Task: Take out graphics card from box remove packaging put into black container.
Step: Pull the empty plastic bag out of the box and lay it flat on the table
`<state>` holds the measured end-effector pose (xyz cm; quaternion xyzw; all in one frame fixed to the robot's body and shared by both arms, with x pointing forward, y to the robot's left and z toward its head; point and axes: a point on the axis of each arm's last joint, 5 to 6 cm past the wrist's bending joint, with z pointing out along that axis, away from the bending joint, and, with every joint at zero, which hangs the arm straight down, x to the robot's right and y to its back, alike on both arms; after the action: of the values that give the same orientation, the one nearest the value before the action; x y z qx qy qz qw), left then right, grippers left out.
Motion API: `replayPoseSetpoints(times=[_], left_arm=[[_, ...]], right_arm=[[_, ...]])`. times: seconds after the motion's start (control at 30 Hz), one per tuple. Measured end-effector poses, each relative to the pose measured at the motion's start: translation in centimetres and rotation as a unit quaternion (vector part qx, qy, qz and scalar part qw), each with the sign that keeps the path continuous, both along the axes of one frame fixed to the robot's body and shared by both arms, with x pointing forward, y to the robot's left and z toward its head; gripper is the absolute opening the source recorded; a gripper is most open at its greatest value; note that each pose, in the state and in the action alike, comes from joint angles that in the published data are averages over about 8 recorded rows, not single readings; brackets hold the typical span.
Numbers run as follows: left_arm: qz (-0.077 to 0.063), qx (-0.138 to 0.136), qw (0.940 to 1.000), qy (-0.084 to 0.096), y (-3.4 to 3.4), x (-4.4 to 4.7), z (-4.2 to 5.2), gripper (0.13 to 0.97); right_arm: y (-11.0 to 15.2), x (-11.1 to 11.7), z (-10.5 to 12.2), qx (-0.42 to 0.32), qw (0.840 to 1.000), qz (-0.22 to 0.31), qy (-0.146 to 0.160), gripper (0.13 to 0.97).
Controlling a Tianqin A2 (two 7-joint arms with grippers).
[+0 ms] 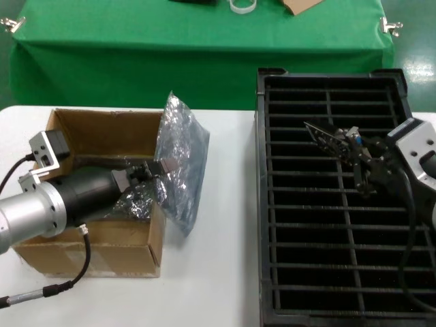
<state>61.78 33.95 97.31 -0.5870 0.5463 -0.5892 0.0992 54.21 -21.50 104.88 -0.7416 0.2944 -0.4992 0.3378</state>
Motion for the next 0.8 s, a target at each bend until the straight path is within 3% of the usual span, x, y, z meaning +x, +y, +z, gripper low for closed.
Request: replayPoseSetpoints(times=[0.27,0.47,0.6,0.8], left_arm=[[-0.005,-0.005,1.0,-0.005,-0.23,-0.37,0.32,0.261],[-0.017,-0.02,0.9996,-0.014,-0.34,-0.66,0.69,0.361],[-0.028,-0.037,0.9986,-0.026,-0.32,-0.97,1.06,0.421],[-0.041,-0.06,0.9959,-0.053,0.09,-1.39,1.71,0.584]], right_arm=[[0.7,2.1,1.8,-0.025,0.998,0.021,0.045,0.185],[1.7,4.6,3.8,-0.063,0.993,0.044,0.092,0.185],[2.7,6.4,5.2,-0.094,0.987,0.063,0.118,0.185],[4.6,8.7,7.4,-0.148,0.974,0.085,0.149,0.185]])
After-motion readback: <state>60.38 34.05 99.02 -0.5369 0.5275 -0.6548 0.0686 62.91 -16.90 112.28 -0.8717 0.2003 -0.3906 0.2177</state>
